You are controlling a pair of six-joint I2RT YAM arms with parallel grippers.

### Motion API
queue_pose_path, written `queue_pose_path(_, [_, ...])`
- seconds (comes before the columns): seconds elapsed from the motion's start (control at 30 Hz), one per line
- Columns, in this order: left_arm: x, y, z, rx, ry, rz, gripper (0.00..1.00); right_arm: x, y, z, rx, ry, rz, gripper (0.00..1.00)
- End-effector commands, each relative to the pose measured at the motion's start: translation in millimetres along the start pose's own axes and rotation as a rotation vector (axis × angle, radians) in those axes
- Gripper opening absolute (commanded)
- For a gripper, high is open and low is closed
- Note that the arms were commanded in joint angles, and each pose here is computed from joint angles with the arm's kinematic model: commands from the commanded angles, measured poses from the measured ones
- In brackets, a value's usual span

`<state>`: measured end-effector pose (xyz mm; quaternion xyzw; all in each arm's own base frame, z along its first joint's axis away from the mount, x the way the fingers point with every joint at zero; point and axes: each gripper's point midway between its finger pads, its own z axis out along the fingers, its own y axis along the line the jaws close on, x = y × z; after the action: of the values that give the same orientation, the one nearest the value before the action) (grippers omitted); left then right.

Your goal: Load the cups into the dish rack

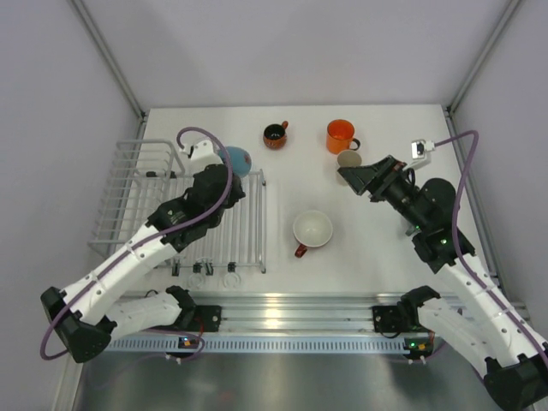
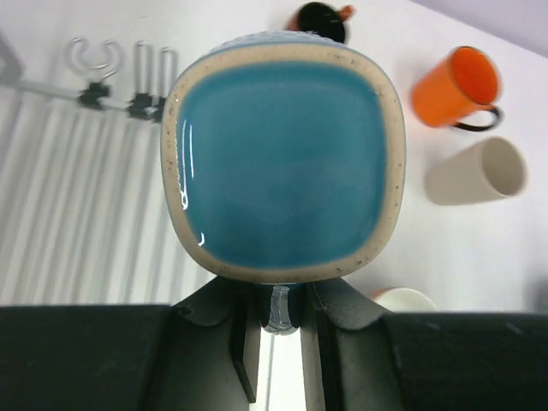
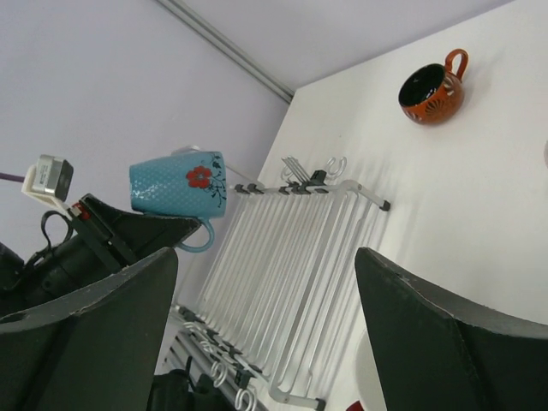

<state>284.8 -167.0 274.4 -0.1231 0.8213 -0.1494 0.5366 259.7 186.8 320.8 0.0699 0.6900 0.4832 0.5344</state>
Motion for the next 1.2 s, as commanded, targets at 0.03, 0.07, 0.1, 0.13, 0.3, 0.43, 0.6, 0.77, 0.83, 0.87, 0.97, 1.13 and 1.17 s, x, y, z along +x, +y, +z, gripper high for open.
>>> queue_pose_path(0.03, [3, 55, 2, -0.241, -0.101, -0.072, 0.00, -16, 18, -1, -0.030, -0.037, -0.036, 0.85])
queue_pose_path(0.07, [8, 61, 3, -0.269, -0.100, -0.115, 0.00, -16, 18, -1, -0.030, -0.035, -0.034, 0.85])
queue_pose_path(0.1, [19, 75, 2, -0.320, -0.077, -0.109, 0.00, -16, 18, 0, -0.029, -0.034, -0.036, 0.85])
queue_pose_path(0.13, [22, 86, 2, -0.366, -0.077, -0.121, 0.00, -16, 18, 0, -0.030, -0.032, -0.035, 0.85])
queue_pose_path(0.3, [46, 129, -1, -0.556, -0.051, -0.175, 0.00, -16, 17, 0, -0.026, -0.033, -0.039, 0.85])
queue_pose_path(0.43, [62, 144, -3, -0.631, -0.037, -0.192, 0.00, -14, 16, 0, -0.023, -0.028, -0.038, 0.85])
queue_pose_path(0.6, [82, 158, -3, -0.694, -0.015, -0.216, 0.00, -14, 15, 0, -0.014, -0.020, -0.045, 0.85])
queue_pose_path(0.77, [100, 168, -4, -0.749, 0.013, -0.231, 0.00, -17, 17, -1, -0.009, -0.024, -0.063, 0.85])
queue_pose_path(0.83, [108, 172, -5, -0.769, 0.033, -0.238, 0.00, -18, 16, -1, -0.007, -0.026, -0.064, 0.85])
queue_pose_path(0.87, [113, 175, -6, -0.777, 0.038, -0.242, 0.00, -17, 16, 0, -0.007, -0.024, -0.063, 0.85])
queue_pose_path(0.97, [122, 181, -10, -0.793, 0.044, -0.271, 0.00, -17, 16, 0, -0.006, -0.023, -0.064, 0.85])
queue_pose_path(1.13, [128, 195, -15, -0.832, 0.035, -0.300, 0.00, -17, 15, -1, -0.004, -0.025, -0.068, 0.85])
queue_pose_path(1.17, [130, 196, -16, -0.837, 0.037, -0.300, 0.00, -17, 14, -2, 0.000, -0.026, -0.069, 0.85])
